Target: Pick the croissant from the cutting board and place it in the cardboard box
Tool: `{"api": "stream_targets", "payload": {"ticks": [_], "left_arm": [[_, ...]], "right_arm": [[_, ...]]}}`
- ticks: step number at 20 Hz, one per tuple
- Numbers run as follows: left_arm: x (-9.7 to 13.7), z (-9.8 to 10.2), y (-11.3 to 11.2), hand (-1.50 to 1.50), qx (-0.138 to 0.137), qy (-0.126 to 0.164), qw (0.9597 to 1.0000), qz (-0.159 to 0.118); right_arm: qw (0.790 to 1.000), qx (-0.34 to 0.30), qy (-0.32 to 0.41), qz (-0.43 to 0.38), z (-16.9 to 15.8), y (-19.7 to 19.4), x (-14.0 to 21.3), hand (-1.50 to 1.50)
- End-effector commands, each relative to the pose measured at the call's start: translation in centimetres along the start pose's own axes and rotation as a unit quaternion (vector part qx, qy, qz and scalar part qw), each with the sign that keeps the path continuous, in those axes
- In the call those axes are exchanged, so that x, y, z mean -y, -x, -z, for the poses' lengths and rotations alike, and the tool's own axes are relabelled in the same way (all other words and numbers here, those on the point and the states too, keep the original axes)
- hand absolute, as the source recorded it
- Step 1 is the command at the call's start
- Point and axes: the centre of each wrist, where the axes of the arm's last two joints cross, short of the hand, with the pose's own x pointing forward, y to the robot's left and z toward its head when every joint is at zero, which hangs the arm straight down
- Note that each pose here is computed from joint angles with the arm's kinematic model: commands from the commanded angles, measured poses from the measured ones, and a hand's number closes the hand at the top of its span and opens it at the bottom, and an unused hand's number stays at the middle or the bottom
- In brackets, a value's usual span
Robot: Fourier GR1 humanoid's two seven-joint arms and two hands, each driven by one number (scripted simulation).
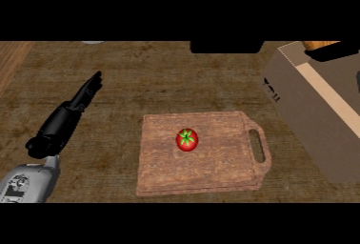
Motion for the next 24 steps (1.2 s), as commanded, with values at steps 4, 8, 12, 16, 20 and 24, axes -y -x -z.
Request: {"api": "stream_targets", "payload": {"ticks": [4, 8, 12, 16, 20, 24], "left_arm": [[-0.1, -0.7, -0.2, 0.0, 0.004, 0.005, 1.0, 0.002], [0.2, 0.7, 0.0, 0.0, -0.002, 0.01, 0.9999, 0.005], [-0.4, -0.3, -0.6, 0.0, 0.001, 0.001, 1.0, -0.003], [0.2, -0.8, -0.1, 0.0, -0.004, -0.004, 0.9999, -0.008], [-0.6, 0.2, -0.4, 0.0, -0.012, -0.006, 0.9999, -0.005], [-0.5, -0.4, -0.2, 0.0, -0.007, -0.006, 1.0, 0.0]], "right_arm": [[0.991, -0.014, -0.128, -0.03, 2.1, 6.4, 0.9, 1.5], [0.983, -0.05, -0.175, -0.037, 2.9, 9.7, -1.7, 1.5], [0.974, 0.015, -0.226, -0.006, 2.8, 10.2, -1.2, -1.5], [0.981, 0.095, -0.155, 0.072, 2.4, 10.6, -0.7, -1.5], [0.943, 0.117, -0.054, 0.306, 2.8, 7.8, 1.5, -1.5], [0.883, 0.058, 0.003, 0.466, 3.1, 11.8, 1.6, -1.5]]}}
